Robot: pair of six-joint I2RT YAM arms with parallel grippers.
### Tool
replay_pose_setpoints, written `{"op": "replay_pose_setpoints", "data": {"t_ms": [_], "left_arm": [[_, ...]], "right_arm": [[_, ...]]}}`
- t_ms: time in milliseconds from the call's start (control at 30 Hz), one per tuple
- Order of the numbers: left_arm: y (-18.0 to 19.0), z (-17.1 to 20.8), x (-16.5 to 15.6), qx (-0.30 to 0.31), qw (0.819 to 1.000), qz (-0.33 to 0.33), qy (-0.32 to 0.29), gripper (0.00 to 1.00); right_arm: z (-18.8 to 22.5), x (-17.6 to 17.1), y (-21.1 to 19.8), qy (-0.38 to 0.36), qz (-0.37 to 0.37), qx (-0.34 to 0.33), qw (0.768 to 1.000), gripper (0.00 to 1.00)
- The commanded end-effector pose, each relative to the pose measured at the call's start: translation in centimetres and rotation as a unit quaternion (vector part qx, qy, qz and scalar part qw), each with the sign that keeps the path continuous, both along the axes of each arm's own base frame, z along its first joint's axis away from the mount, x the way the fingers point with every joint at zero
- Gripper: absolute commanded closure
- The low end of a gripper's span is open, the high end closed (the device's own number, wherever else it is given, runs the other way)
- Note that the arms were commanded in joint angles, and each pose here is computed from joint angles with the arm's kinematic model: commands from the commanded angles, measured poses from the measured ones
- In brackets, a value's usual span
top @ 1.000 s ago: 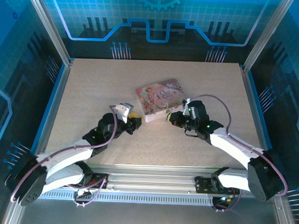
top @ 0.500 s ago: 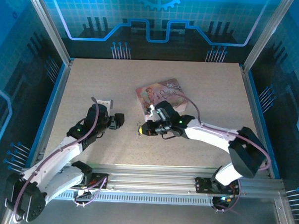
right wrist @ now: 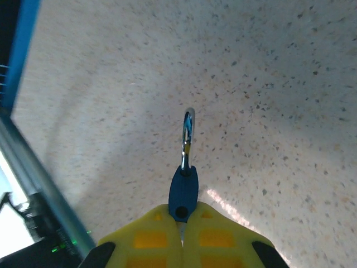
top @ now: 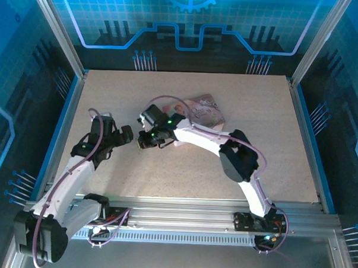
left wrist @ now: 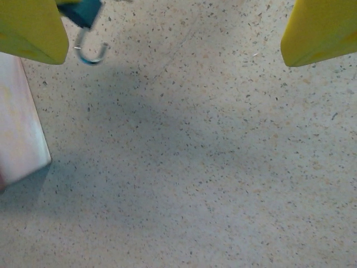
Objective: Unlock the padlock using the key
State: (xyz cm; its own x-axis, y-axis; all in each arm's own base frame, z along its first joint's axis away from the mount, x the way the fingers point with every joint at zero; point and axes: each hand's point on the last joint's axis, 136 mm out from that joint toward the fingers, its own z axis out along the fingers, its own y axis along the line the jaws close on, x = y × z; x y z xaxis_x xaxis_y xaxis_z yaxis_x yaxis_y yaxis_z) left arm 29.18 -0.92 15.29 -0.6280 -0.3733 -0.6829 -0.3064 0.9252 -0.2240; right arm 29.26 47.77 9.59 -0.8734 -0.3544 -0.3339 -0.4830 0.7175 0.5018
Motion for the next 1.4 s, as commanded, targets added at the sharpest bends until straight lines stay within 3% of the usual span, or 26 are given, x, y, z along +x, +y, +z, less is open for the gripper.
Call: {"op": "replay_pose_setpoints", "data": {"t_ms": [0,333,533,633,767,1033,1233,1367], "left_arm": [[0.5,-0.3,-0.6,0.000,1.000,0.008,0.006,0.01],[-0.1,-2.0,-1.4,-0.007,1.000,-0.014,0.004,0.01],[-0.5,-1.8,-1.2,-0.013,1.000,-0.024,-0.002,0.01],[-0.6,-1.3,-1.1,-0.014,0.999,-0.029,-0.005,0.01],[-0.7,-0.9,-1.2,-0.011,0.999,-0.032,-0.008,0.01],[-1.2,0.1,-1.1,-0.007,0.998,-0.056,-0.016,0.01],[-2.5,2.2,0.0,-0.009,0.993,-0.105,-0.050,0.01],[-3.1,3.4,1.2,-0.010,0.990,-0.121,-0.068,0.01]], "right_arm": [[-1.5,0.5,-1.4,-0.011,0.015,-0.085,0.996,1.00],[-5.3,2.5,-0.3,0.003,0.023,-0.119,0.993,0.98],[-5.2,4.5,-1.0,-0.025,0.008,-0.131,0.991,0.88],[-4.3,5.2,-1.4,-0.041,0.005,-0.137,0.990,0.75],[-1.6,5.7,-1.7,-0.075,0.008,-0.133,0.988,0.60],[8.4,6.3,-3.9,-0.181,0.000,-0.105,0.978,0.50],[14.8,6.5,-9.8,-0.278,-0.034,-0.114,0.953,0.37],[16.6,6.8,-16.1,-0.313,-0.089,-0.128,0.937,0.20]]}}
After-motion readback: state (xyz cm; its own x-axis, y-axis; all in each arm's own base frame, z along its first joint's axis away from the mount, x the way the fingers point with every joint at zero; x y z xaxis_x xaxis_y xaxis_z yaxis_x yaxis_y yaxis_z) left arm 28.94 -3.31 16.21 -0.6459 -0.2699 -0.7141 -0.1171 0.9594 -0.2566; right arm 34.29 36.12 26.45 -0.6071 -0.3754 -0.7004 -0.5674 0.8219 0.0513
